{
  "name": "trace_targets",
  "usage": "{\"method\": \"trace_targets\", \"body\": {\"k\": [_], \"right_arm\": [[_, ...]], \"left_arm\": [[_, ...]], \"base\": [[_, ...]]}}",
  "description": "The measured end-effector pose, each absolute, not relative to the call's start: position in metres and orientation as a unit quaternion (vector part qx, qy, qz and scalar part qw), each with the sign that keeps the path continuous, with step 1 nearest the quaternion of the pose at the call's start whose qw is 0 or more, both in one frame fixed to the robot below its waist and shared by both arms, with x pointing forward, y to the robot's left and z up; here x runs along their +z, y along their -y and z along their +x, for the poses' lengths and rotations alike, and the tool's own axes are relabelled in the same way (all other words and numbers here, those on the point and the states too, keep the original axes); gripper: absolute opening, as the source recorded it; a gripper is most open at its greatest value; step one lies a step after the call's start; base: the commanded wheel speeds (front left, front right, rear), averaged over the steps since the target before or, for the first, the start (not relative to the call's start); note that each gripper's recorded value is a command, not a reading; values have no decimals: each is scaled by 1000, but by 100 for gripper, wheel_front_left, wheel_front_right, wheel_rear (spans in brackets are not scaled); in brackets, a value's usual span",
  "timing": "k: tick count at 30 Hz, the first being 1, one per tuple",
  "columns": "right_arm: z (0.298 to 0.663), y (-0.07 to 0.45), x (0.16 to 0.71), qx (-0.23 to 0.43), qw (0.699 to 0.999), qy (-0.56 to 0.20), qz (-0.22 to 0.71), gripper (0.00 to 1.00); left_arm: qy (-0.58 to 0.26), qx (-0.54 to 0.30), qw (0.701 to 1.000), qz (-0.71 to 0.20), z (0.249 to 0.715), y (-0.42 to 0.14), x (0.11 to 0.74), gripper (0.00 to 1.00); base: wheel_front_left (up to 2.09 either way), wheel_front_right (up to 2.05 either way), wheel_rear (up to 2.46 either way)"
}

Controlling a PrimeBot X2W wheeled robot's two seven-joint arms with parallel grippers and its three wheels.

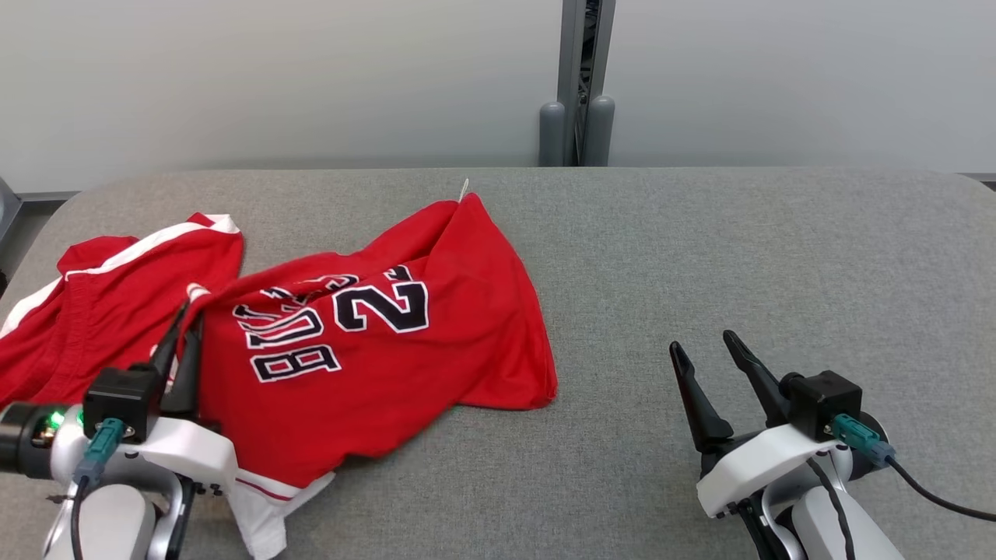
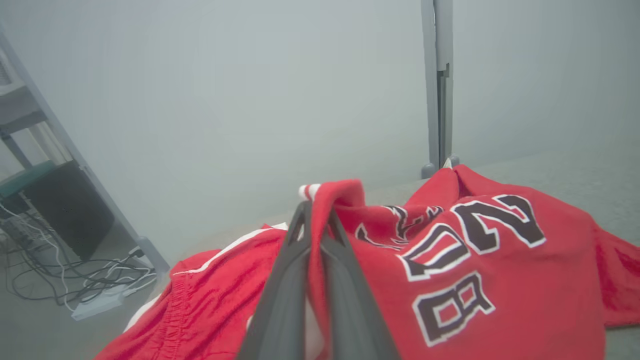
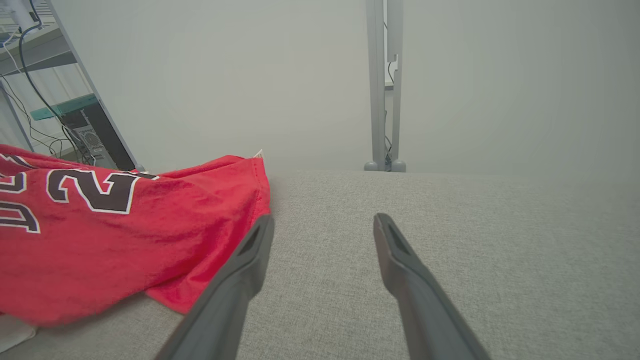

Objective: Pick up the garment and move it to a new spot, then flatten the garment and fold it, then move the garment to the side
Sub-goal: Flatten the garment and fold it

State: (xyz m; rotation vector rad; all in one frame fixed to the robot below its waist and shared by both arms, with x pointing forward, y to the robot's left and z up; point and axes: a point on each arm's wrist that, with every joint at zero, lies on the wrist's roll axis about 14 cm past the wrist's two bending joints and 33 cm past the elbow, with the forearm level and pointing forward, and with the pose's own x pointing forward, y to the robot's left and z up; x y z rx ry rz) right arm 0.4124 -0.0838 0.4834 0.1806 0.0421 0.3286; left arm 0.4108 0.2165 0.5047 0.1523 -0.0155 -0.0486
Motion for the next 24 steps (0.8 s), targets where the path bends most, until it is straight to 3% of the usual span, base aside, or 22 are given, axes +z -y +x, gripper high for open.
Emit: {"method": "trace_targets", "body": {"k": [6,18,24], "right_arm": [[410,88,482,158,983,-22,94,100],[414,108,477,131,987,-26,93,100],[413,121,473,114,989,-31,91,100]], "left_arm": [[28,-40,993,109,413,-207,536,0],[-73,-125,989,26,424,-142,457,0],[-100,-141,985,30,435,-129,433,0]], "base": [[0,0,0],[0,0,0],[0,0,0]]}}
